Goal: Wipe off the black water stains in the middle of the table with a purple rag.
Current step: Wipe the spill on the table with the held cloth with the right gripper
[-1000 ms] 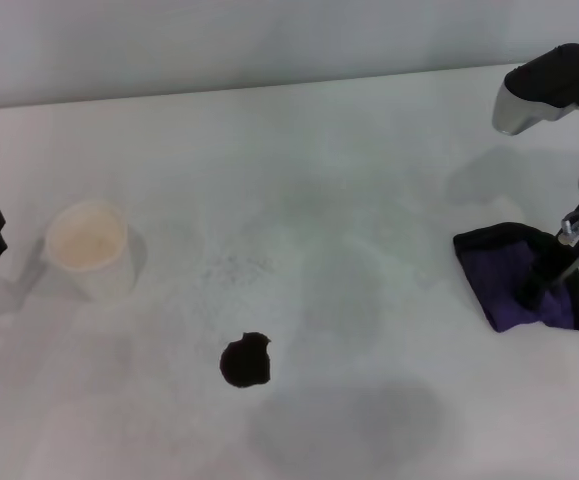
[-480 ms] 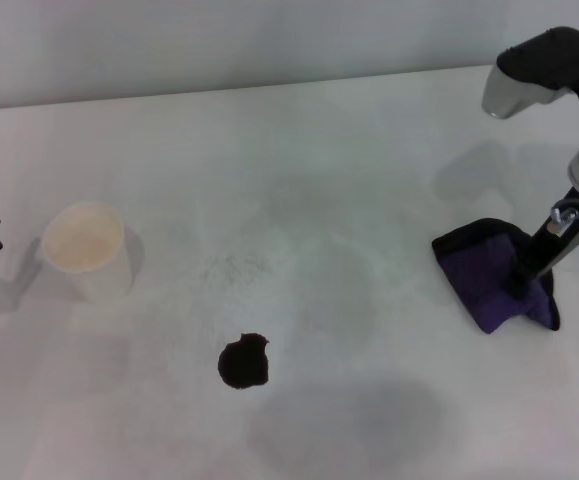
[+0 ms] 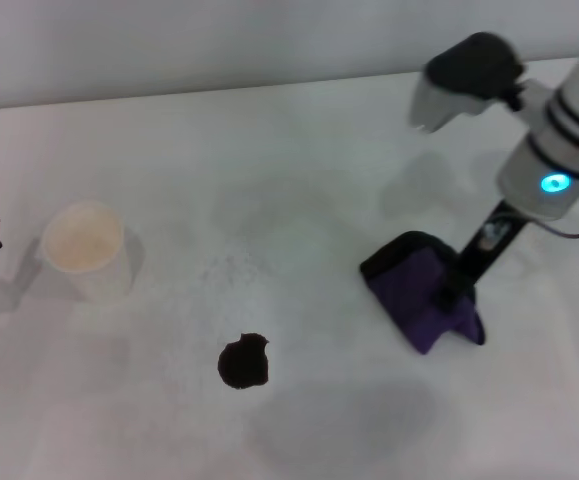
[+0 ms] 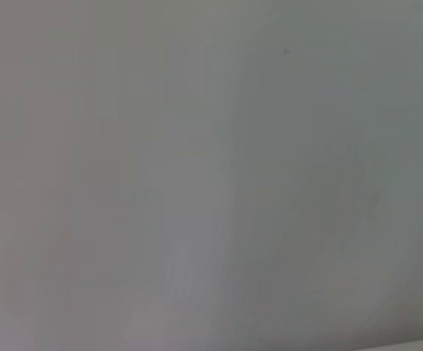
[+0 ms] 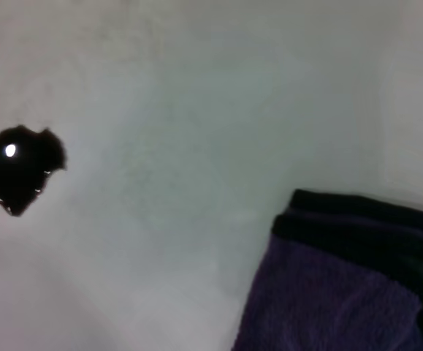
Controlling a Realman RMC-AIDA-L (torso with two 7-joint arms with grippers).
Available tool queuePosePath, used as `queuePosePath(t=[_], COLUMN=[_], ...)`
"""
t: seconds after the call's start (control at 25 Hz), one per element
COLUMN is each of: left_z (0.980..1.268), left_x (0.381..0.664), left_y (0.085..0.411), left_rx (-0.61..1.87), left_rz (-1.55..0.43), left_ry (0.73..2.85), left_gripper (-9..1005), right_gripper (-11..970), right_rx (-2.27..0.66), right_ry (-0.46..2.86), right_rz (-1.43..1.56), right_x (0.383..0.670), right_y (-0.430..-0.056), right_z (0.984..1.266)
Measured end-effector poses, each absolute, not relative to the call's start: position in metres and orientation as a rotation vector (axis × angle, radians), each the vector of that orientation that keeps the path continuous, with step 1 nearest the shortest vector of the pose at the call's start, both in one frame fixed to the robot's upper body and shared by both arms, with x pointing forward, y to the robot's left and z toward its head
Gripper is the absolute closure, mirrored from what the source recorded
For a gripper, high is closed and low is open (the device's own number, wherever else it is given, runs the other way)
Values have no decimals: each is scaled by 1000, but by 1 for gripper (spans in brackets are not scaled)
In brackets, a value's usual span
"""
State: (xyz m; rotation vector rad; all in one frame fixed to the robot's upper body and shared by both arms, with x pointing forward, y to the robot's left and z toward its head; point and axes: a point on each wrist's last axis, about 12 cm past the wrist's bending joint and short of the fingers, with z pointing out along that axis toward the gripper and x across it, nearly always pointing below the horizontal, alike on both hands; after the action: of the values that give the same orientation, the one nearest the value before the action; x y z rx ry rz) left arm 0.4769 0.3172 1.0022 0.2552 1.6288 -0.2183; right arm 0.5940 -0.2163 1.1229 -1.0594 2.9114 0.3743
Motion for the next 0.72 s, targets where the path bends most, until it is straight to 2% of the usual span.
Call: queuePosePath(t=[0.28, 0.72], left_z=[1002, 1002], left_x=[477, 478], left_y=[318, 318], left_rx=[253, 244], left_rz=[-217, -212], left_ry=[1629, 1636], left_gripper=[161, 161], right_gripper=[836, 837], right_rx=[-1286, -1502], right_ry=[2794, 2608], right_rz=[297, 359], right_x=[581, 556], right_y=[-158, -100], right_z=[1119, 1119])
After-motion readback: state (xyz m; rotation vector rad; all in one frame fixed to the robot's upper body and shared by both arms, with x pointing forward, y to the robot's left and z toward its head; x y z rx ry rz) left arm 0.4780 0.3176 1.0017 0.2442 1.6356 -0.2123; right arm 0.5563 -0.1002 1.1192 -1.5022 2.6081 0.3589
